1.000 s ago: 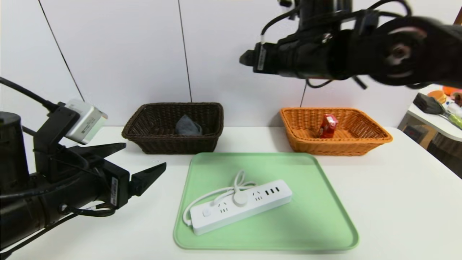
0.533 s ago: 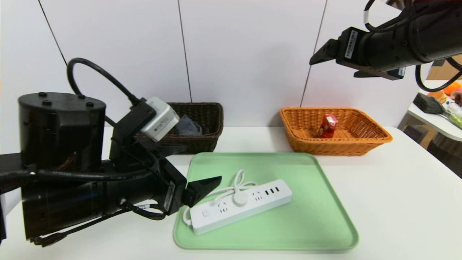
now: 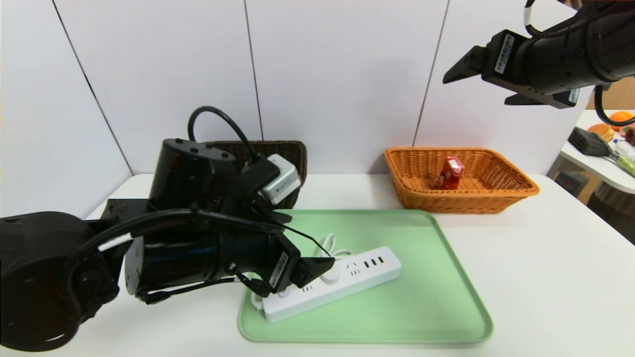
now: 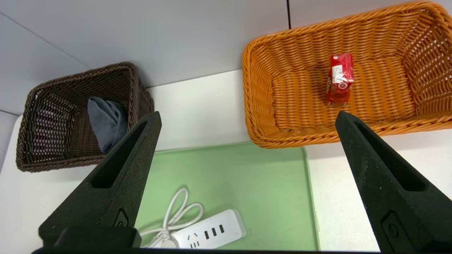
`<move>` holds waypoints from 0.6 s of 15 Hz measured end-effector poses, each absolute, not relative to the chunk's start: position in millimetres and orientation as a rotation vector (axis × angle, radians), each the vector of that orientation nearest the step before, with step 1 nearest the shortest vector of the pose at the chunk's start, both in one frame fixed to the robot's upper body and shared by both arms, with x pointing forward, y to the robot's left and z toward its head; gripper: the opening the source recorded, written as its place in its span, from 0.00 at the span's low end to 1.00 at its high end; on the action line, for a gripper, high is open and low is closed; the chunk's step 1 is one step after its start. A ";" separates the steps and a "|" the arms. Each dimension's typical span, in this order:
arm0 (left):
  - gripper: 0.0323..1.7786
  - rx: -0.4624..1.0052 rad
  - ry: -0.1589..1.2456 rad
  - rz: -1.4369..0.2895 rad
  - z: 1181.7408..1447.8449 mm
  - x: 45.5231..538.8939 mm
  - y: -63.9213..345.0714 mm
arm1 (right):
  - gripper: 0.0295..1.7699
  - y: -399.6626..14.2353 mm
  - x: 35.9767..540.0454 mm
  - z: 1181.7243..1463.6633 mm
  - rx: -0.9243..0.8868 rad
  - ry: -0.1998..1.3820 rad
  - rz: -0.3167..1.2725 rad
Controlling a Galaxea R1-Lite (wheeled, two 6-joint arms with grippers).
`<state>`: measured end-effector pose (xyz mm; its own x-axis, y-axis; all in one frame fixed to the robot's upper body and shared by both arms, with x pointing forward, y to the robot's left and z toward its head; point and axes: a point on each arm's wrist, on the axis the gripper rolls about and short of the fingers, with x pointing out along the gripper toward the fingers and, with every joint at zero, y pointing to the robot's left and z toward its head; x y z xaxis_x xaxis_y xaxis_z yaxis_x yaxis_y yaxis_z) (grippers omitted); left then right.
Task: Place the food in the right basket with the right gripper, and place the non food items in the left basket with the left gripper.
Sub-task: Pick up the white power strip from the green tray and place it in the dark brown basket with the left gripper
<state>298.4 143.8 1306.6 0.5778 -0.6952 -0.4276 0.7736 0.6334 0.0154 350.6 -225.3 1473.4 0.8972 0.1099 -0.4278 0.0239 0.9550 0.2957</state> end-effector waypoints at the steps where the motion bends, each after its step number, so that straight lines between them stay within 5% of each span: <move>1: 0.95 0.215 0.428 -0.860 1301.1 302.7 142.2 | 0.96 -226.3 351.1 1473.4 0.302 0.456 0.041; 9: 0.95 0.289 0.579 -0.828 1272.1 313.0 143.6 | 0.96 -228.8 354.7 1469.0 0.302 0.472 0.030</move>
